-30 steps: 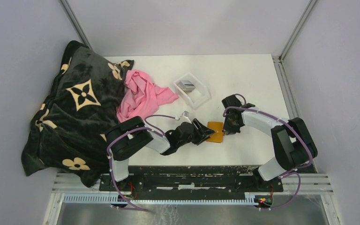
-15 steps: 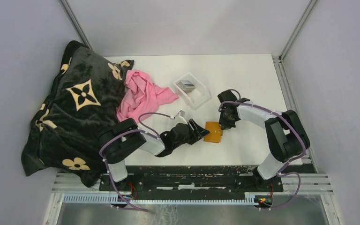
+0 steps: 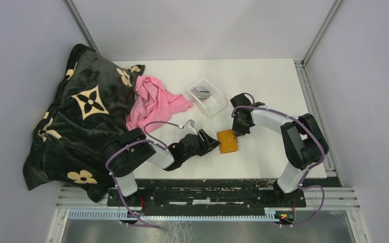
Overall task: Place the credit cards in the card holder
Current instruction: Adjust the card holder at the center of the board.
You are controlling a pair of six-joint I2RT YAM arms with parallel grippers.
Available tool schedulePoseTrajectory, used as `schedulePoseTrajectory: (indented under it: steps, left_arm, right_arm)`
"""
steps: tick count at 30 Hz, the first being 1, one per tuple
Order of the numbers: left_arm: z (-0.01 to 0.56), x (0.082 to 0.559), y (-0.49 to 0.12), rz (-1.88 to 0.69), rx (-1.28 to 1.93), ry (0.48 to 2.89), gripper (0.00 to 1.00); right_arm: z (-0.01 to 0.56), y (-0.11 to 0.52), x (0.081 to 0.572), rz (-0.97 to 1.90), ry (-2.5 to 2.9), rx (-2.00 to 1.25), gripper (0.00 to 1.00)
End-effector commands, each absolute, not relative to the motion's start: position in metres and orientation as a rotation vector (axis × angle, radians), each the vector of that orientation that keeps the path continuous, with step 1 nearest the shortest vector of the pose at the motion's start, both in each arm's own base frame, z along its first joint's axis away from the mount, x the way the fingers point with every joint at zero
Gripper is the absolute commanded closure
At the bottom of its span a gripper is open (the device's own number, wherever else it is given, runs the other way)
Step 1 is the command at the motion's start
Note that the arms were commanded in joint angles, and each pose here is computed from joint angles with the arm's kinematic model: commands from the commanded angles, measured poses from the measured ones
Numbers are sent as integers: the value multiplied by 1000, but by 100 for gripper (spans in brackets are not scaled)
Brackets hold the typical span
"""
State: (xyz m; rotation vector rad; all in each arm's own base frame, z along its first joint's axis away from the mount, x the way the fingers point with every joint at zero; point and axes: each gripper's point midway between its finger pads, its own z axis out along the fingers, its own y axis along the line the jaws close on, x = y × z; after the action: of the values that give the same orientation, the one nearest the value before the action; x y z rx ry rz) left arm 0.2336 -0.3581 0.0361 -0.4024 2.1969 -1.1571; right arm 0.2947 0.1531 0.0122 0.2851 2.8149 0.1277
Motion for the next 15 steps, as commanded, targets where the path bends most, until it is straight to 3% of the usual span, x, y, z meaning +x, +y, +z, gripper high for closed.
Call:
schedulePoseTrajectory:
  steps: [1, 8, 15]
  left_arm:
    - [36, 236, -363, -1174, -335, 2168, 41]
    - [33, 236, -363, -1169, -342, 2171, 41]
    - [24, 240, -364, -1117, -351, 2197, 41]
  right_arm:
    - [6, 170, 302, 141, 2821, 221, 89]
    - [8, 183, 306, 133, 2823, 172, 86]
    - [27, 175, 323, 47, 2766, 116, 67]
